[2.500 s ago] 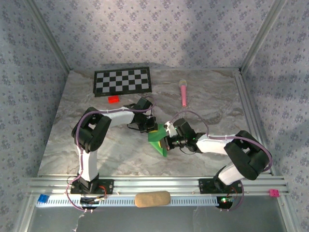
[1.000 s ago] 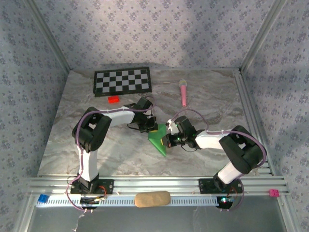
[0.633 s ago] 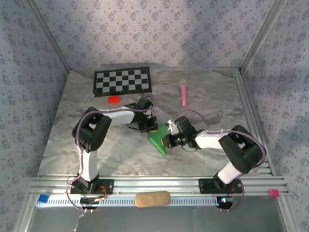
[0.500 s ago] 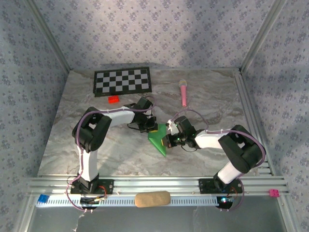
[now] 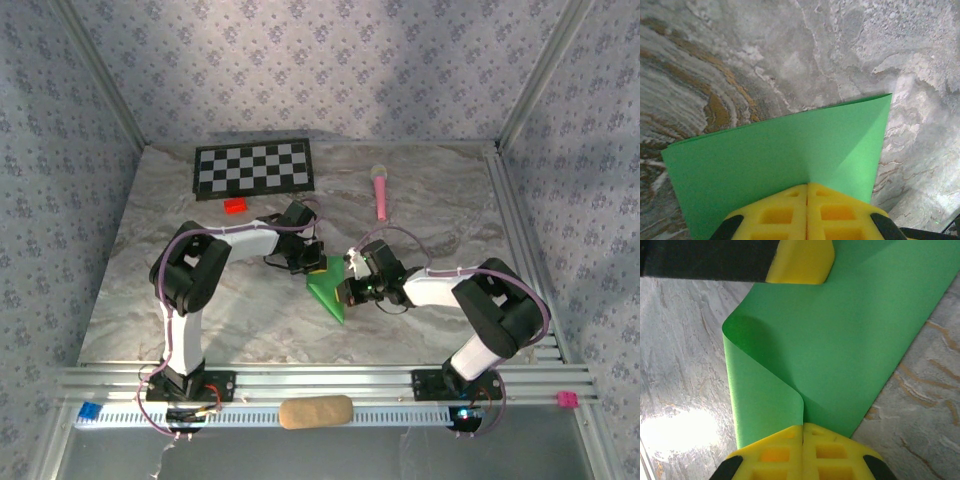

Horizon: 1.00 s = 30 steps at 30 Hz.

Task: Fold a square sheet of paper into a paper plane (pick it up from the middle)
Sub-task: Third fold the triangle at the center of the table.

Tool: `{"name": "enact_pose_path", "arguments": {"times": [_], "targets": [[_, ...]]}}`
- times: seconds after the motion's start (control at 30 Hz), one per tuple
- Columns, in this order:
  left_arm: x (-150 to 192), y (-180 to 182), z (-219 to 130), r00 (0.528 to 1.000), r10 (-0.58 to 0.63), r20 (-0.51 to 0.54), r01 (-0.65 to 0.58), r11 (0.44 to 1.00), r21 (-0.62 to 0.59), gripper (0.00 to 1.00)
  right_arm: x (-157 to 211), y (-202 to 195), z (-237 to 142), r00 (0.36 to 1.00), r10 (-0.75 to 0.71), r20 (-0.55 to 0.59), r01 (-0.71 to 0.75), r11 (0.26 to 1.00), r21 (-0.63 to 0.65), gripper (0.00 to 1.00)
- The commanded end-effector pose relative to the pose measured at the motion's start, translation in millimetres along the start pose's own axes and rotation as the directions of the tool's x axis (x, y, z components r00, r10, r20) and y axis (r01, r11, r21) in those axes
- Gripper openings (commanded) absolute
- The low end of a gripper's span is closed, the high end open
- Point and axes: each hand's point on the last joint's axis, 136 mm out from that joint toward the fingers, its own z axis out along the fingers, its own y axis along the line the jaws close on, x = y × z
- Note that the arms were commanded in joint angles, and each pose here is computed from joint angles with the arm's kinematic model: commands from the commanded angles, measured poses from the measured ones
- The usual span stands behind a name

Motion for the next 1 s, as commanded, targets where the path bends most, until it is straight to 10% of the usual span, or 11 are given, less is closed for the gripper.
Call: {"name": "enact_pose_path", "arguments": {"times": [0.0,0.97], "targets": [[16.6,23.9,16.7,0.998,-0.026,-0.060,0.020,0.996,-0.089,0.09,-4.3,-3.7,0.3,1.000,-0.009,-0.001,0.009,1.000,0.021,0.00],[10.1,15.7,11.5,0.999,-0.009,-0.043,0.006,0.997,-0.074,0.09,8.2,-14.4,5.7,0.999,0.013,-0.043,-0.011,0.998,0.056,0.00]]}}
